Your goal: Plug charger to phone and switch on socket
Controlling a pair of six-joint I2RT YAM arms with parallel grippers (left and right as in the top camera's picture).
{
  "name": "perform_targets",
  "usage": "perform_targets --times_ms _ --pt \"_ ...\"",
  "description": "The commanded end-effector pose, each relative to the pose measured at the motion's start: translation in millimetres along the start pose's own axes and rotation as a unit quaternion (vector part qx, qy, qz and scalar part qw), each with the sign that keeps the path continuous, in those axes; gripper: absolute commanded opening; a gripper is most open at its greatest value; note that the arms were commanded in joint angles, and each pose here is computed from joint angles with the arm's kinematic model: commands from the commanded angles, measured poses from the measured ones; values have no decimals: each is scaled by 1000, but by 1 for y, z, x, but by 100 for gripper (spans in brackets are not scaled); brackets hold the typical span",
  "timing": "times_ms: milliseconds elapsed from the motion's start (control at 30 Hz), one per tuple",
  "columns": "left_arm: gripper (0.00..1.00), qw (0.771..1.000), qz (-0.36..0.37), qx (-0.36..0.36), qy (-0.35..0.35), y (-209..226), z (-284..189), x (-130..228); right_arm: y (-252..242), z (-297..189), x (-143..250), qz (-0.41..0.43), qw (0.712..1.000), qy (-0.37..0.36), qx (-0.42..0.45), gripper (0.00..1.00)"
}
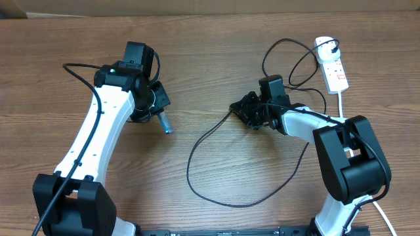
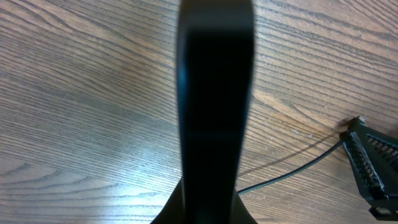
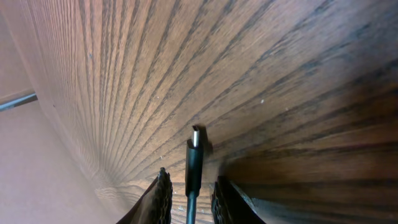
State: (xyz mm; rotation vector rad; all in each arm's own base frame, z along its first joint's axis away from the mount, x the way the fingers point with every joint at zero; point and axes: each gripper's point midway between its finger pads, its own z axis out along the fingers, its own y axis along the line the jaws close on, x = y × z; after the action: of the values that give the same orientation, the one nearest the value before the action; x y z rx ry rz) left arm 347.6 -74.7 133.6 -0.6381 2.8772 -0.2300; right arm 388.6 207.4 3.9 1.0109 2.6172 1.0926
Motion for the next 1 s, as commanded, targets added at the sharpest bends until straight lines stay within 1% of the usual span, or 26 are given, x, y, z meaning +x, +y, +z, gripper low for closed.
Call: perform_targets --times_ms 0,367,733,967 --pt "4 1000 -1 7 -2 -3 -2 -1 -13 7 -1 10 1000 -2 21 20" --pt "4 1000 0 7 -2 -3 -2 -1 -13 7 -1 4 1000 -3 20 12" --pt "4 1000 0 7 -2 -3 -2 -1 -6 7 -4 -3 1000 -8 7 12" --pt "4 1000 0 7 -2 -3 -2 -1 -4 7 -5 -5 1000 -10 2 9"
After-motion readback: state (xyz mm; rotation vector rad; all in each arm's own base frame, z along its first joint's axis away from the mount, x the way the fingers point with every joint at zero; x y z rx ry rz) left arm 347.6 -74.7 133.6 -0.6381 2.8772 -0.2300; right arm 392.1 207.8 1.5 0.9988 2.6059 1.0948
